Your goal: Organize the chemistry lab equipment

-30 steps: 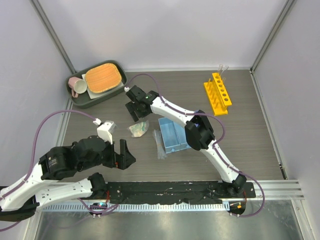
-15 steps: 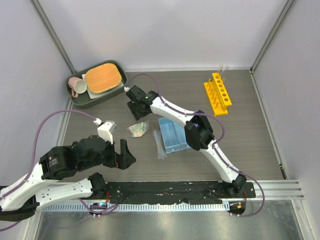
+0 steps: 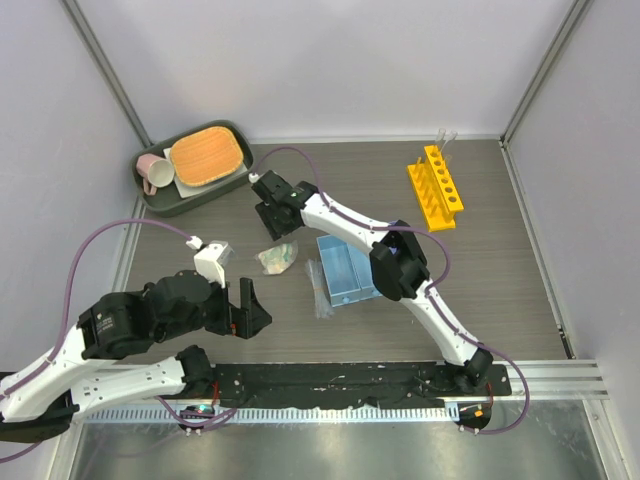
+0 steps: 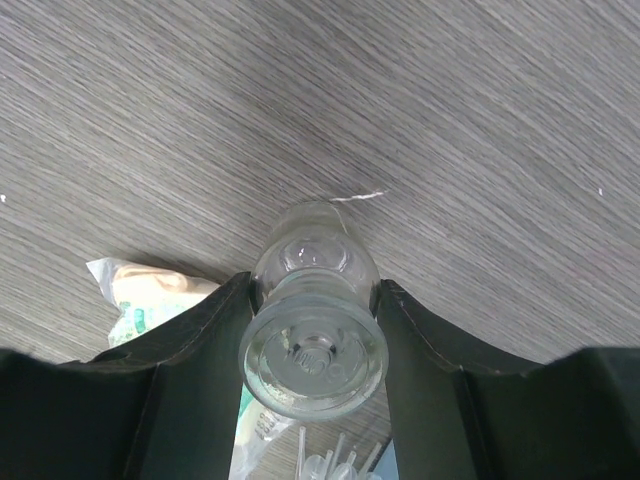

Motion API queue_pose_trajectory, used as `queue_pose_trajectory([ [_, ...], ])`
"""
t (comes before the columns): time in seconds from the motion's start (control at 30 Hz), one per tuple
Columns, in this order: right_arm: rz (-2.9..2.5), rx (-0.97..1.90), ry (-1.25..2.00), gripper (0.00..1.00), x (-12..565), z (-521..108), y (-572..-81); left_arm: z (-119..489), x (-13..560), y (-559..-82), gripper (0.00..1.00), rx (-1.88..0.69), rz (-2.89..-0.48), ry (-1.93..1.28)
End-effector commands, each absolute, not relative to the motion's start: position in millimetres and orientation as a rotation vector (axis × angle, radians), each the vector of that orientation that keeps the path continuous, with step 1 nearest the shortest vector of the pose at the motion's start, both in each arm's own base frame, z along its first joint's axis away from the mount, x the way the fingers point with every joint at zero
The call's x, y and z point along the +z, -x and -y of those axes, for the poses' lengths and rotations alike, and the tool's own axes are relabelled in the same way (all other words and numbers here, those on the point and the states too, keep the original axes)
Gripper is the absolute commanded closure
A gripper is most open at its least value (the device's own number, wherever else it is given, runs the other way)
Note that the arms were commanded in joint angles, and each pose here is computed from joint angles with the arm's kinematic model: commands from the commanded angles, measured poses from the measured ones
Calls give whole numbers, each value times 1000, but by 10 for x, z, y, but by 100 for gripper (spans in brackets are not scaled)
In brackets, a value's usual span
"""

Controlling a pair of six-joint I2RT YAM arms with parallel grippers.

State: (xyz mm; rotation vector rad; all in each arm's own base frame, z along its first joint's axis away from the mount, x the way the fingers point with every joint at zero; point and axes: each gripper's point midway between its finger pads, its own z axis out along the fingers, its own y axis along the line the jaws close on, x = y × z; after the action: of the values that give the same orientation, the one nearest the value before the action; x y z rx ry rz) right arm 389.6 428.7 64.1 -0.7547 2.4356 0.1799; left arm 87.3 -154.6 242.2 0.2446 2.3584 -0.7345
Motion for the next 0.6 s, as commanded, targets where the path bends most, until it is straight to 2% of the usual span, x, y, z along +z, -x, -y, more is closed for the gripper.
queue_pose_trajectory([
  [0.0, -2287, 217, 663, 67, 1559, -4224, -3952, 1539, 2516, -919, 0, -738, -2324, -230],
  [0.3, -2254, 155, 643, 68, 1961, -3845, -3781, 1559, 2552, -919, 0, -749, -2317, -240],
  [0.57, -2266, 83, 531, 68, 2180, -3161, -3655, 1606, 2549, -906, 0, -770, -2318, -253],
])
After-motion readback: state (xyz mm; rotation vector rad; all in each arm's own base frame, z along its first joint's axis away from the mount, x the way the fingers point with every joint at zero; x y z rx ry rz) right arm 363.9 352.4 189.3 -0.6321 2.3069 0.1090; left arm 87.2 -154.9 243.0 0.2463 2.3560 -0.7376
